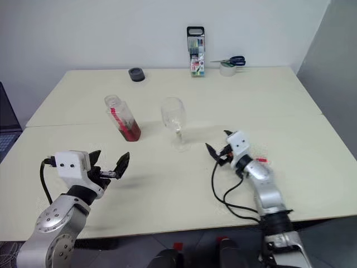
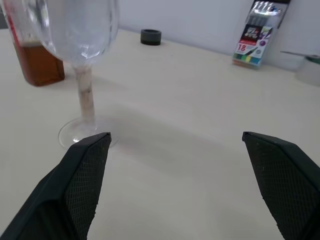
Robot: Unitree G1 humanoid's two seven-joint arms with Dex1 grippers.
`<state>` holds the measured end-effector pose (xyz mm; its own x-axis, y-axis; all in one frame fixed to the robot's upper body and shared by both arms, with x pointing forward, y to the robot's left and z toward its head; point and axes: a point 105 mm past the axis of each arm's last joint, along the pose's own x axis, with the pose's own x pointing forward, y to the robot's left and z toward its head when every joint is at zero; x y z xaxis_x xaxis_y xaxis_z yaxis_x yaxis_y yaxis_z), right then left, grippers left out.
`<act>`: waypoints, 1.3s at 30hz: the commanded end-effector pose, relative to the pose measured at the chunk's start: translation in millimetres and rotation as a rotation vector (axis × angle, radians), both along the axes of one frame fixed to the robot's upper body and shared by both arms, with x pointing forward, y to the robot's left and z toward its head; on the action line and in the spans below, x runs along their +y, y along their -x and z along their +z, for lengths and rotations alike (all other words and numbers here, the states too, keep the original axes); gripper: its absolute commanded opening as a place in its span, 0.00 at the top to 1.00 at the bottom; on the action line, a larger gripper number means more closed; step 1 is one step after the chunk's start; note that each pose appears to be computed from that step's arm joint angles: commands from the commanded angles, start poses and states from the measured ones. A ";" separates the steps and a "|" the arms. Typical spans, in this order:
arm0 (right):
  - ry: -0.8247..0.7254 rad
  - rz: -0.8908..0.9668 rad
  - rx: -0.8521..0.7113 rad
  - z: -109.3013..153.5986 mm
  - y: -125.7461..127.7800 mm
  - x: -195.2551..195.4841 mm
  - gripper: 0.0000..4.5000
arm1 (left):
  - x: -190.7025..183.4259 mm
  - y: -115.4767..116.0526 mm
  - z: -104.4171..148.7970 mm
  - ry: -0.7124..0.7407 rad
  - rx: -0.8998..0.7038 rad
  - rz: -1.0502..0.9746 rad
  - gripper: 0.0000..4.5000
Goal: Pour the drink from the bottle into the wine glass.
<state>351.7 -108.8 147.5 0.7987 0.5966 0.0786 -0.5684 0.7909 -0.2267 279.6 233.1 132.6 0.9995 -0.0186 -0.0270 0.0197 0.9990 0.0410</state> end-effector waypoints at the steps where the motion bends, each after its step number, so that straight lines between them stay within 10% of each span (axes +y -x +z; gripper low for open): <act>1: -0.008 0.105 -0.021 31.6 22.0 8.6 0.01 | 12.2 -10.9 4.8 -0.034 -0.055 0.065 0.00; 13: -0.034 0.444 -0.030 109.1 78.1 28.9 0.01 | 6.1 -62.0 19.1 -0.042 -0.138 0.067 0.00; 39: -0.033 0.513 -0.031 118.4 104.5 41.2 0.01 | 4.1 -88.0 24.3 -0.087 -0.176 0.007 0.00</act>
